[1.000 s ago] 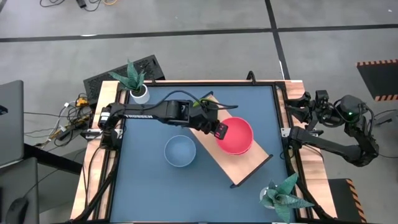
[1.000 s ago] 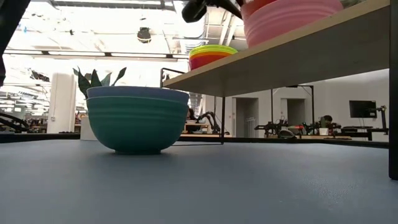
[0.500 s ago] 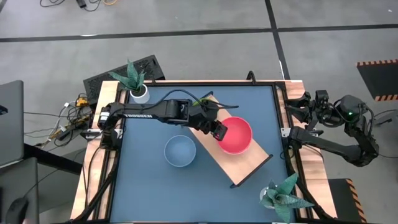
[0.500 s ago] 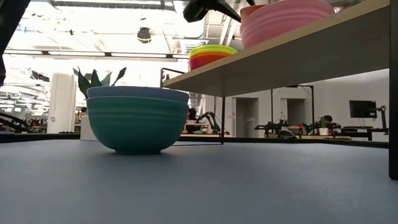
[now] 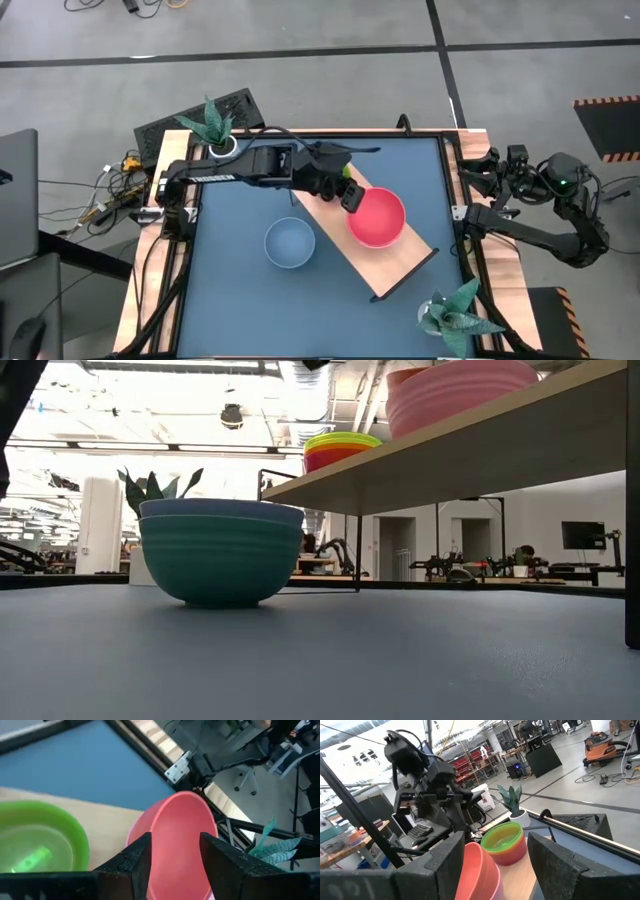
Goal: Place and stack bowls onto a shelf
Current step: Stack the orange bowl on top of the pink bowl on the shelf
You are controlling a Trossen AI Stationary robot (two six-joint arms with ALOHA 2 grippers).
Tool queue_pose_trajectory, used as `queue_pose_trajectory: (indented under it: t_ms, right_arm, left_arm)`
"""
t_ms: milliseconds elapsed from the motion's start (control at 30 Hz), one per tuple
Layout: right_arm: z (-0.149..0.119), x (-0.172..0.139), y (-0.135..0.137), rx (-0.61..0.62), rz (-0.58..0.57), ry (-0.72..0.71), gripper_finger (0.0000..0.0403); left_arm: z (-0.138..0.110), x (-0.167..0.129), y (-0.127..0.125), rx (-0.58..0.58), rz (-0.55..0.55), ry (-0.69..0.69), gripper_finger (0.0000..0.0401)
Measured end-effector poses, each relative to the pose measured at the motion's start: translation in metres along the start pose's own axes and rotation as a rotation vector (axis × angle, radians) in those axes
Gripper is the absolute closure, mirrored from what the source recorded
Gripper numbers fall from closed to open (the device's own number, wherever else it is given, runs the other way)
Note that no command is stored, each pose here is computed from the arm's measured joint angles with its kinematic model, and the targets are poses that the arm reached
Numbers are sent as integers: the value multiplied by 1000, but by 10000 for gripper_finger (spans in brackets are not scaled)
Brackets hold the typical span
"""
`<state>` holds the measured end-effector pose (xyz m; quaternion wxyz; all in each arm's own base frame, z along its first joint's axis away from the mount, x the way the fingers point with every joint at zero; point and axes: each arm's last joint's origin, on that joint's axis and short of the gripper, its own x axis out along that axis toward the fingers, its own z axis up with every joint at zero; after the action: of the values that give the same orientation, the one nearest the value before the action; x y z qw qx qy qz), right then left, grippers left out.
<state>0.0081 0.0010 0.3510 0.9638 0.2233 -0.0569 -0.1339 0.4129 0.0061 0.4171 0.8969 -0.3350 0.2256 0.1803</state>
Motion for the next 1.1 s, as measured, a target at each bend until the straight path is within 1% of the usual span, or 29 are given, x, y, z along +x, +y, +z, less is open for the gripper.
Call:
queue_pose_trajectory:
  t_ms: [67, 133, 267, 300, 333, 467, 600, 867, 1033, 1100]
  right_arm:
    - [0, 0, 0, 0, 0, 0, 158]
    - [0, 0, 0, 0, 0, 0, 158]
    - [0, 0, 0, 0, 0, 1, 158]
    - [0, 0, 0, 0, -1, 0, 158]
    - [0, 0, 0, 0, -1, 0, 158]
    - [0, 0, 0, 0, -1, 0, 158]
    - [0, 0, 0, 0, -2, 0, 158]
    - [0, 0, 0, 0, -3, 0, 158]
    - [0, 0, 0, -5, -5, -1, 158]
    - [0, 0, 0, -6, -8, -2, 158]
  left_arm:
    - [4, -4, -3, 39, -16, -18, 267]
    - [7, -7, -5, 77, -38, -42, 291]
    - [11, -6, -9, 151, -73, -81, 372]
    - [11, -5, -10, 167, -83, -94, 386]
    - [13, -5, -12, 174, -96, -112, 391]
    - [16, -2, -12, 189, -94, -163, 399]
    - [11, 10, -6, 175, -3, -222, 401]
    - [-2, 26, -3, 116, 125, -367, 401]
    - [-8, 30, -8, 109, 169, -421, 401]
    - [-13, 35, -9, 125, 178, -412, 401]
